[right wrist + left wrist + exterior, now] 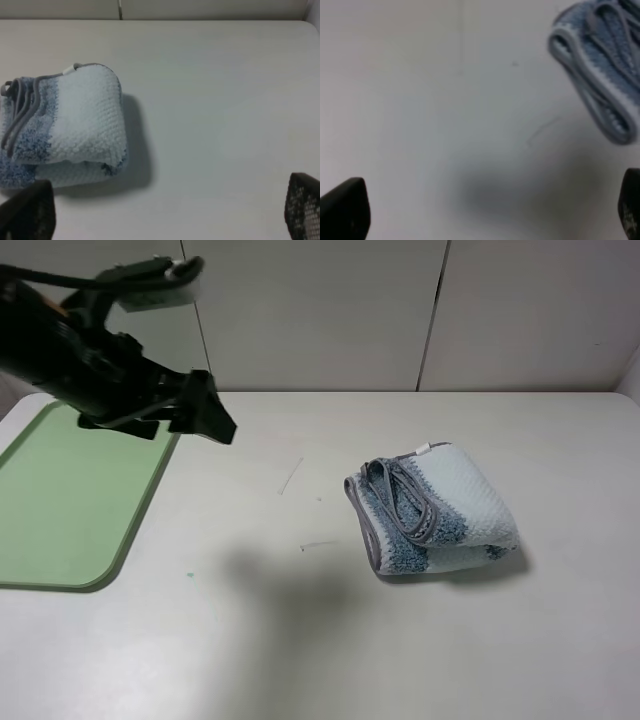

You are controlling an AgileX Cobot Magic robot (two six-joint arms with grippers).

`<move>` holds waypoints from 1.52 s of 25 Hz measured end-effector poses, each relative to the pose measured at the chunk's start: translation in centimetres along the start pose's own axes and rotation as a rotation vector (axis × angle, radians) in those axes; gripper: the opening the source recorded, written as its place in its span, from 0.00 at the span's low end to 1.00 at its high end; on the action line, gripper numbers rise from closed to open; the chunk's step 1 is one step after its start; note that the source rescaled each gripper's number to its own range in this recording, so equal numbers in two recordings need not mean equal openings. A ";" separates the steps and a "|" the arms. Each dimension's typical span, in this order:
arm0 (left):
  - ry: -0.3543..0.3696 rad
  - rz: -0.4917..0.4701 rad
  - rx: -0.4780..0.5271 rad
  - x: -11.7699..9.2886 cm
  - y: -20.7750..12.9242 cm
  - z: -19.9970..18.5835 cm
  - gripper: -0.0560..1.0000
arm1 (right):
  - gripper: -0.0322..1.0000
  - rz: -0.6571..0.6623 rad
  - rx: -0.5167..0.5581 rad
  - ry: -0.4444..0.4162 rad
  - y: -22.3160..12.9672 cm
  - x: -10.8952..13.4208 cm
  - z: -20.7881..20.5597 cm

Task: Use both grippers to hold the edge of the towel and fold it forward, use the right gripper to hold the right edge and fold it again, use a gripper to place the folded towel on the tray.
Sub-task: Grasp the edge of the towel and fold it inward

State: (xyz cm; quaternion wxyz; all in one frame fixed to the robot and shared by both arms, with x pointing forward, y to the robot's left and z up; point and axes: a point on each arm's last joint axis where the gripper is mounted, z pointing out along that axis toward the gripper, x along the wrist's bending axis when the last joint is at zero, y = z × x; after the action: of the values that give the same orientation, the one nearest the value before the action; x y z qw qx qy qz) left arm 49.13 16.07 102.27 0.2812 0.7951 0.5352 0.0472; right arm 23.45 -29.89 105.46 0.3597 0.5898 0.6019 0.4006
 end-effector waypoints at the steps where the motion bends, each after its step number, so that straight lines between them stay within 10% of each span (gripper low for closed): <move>1: -0.010 -0.003 0.009 -0.6 0.3 0.8 1.00 | 1.00 0.000 0.000 0.000 0.0 0.0 0.0; 17: -0.122 -0.084 0.107 -11.5 2.8 11.4 1.00 | 1.00 0.000 0.000 0.000 0.0 0.0 0.0; 38: 0.002 -0.124 0.169 -13.5 3.6 18.8 1.00 | 1.00 0.000 0.000 0.000 0.0 0.0 0.0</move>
State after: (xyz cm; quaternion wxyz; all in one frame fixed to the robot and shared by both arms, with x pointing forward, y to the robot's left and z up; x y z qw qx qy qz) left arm 53.48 -4.20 91.36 0.2152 0.7813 0.5856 -0.0148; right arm 23.45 -29.89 105.46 0.3597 0.5898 0.6019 0.4006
